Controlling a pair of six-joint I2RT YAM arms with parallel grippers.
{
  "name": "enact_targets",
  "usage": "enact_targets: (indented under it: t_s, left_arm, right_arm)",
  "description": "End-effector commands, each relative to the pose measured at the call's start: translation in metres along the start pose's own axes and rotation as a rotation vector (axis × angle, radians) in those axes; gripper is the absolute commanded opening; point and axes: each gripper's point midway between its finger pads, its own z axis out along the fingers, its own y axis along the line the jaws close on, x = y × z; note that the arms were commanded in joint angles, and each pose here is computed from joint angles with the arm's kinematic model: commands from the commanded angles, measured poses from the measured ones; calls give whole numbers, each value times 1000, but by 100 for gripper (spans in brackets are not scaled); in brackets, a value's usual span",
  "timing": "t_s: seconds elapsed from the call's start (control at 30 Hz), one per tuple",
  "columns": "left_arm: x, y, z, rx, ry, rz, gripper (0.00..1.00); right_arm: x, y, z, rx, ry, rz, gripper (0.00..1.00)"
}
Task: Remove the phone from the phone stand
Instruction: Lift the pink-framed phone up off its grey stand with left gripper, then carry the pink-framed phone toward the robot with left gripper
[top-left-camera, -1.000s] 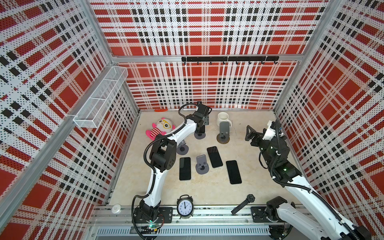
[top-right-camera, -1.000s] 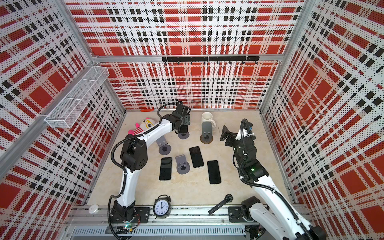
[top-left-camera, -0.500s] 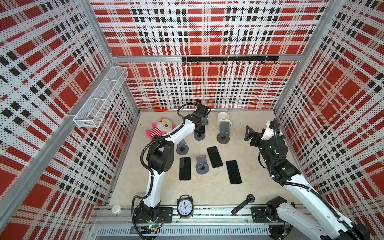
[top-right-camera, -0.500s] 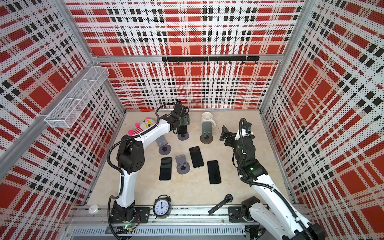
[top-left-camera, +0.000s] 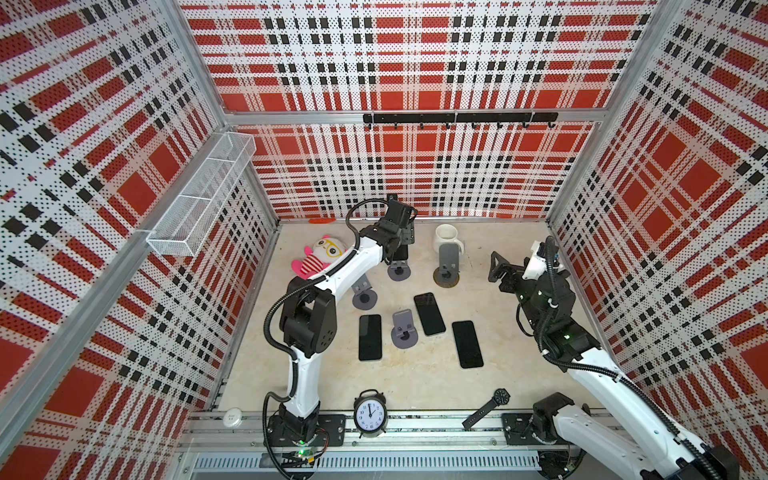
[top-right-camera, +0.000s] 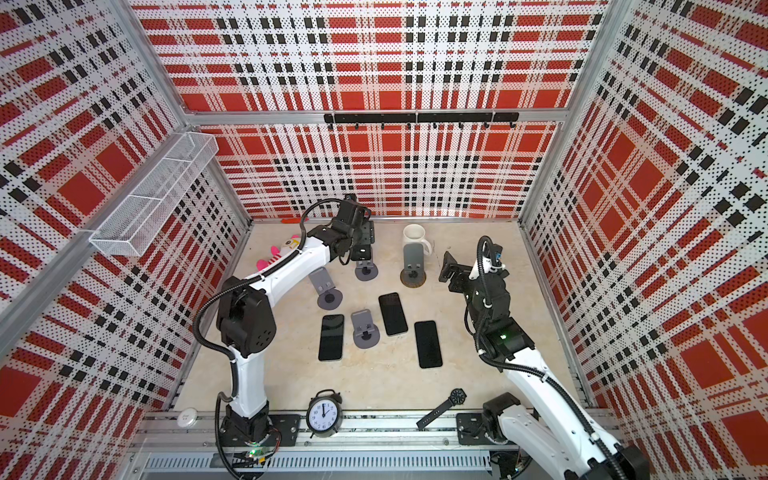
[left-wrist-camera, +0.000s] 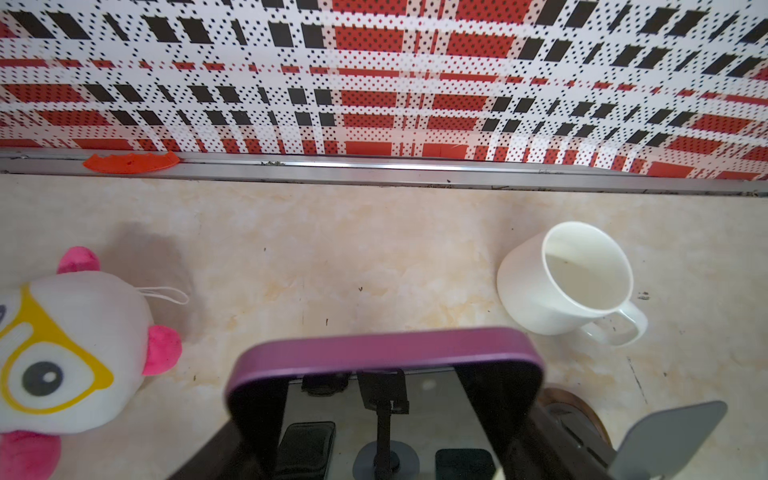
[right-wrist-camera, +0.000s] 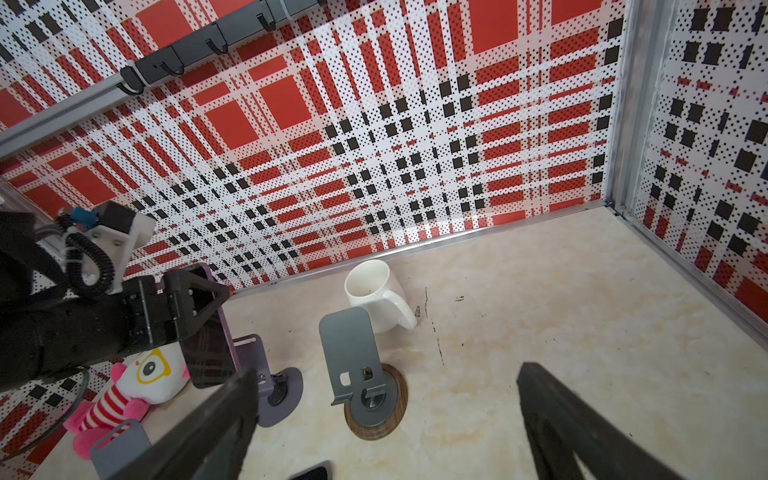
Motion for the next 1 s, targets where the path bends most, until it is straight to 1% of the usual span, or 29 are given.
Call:
enact_targets:
  t_s: [0.0, 0.1, 0.17, 0.27, 0.37, 0.43, 0.5, 0.77, 0.87, 0.97]
  left_arm:
    - [-27, 0, -32, 22, -82, -28, 70]
    - [-25, 6, -44, 22, -89, -31, 70]
    - [-23, 11, -52, 22, -91, -62, 70]
    - [-16, 20, -65, 11, -93, -79, 69]
    - [-8, 25, -77, 35, -103, -133, 69]
    - [-4, 25, -85, 60, -97, -139, 69]
    - [4, 31, -93, 54, -83, -133, 69]
    - [46, 71, -130, -27, -9, -82, 70]
    - [69, 86, -138, -57, 30, -55, 70]
    - [95, 106, -145, -122, 84, -35, 70]
  right_arm:
    - [-4, 0, 3, 0, -12, -7, 100]
    - [3, 0, 7, 1, 12, -8, 100]
    - [6, -1, 9, 3, 19, -2, 100]
    - [6, 2, 10, -11, 10, 27, 100]
    - [12, 6, 13, -46, 9, 68, 100]
    - [15, 10, 16, -62, 18, 83, 100]
    - [16, 9, 17, -56, 27, 84, 100]
    - [12, -6, 7, -2, -33, 78, 100]
    - [11, -7, 7, 1, -38, 73, 100]
    - [8, -7, 6, 5, -43, 69, 100]
